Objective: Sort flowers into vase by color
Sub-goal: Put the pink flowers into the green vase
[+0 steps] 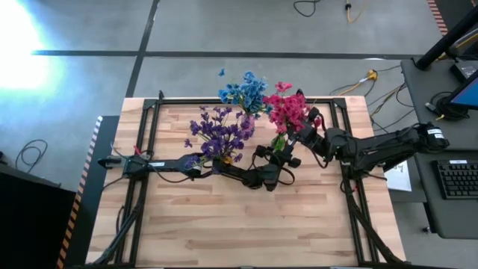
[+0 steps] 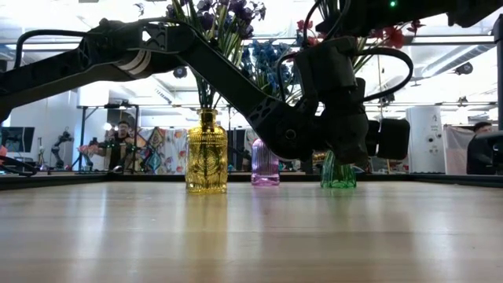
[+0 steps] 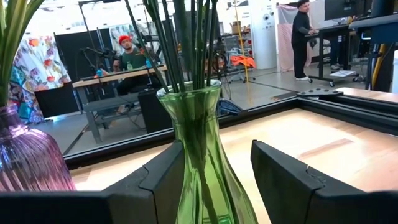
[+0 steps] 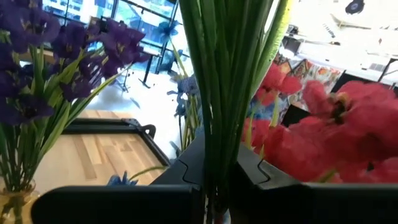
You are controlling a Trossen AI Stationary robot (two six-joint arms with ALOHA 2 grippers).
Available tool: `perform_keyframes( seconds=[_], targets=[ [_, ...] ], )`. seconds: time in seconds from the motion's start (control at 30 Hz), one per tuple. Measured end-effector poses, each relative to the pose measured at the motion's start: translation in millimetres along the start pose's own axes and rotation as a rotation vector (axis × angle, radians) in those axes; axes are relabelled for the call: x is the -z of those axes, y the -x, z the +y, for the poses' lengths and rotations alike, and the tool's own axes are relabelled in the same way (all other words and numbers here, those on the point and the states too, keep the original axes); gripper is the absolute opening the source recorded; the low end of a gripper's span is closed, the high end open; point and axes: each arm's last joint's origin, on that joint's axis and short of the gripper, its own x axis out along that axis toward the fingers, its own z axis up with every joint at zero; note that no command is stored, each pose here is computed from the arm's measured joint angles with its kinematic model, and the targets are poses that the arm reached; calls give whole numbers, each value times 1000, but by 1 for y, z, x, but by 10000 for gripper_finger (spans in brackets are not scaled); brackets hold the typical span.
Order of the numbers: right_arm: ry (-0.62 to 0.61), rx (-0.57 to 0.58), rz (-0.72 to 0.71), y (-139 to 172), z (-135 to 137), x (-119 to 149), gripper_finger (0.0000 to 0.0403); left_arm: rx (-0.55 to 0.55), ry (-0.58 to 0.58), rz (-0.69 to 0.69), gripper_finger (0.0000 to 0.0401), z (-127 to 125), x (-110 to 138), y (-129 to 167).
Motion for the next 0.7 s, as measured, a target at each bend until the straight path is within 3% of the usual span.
perform_keyframes(
  seconds=[0.7],
  targets=[
    [11, 20, 5, -2, -4, 3, 28, 1, 11, 2, 171, 0, 1, 0]
  ],
)
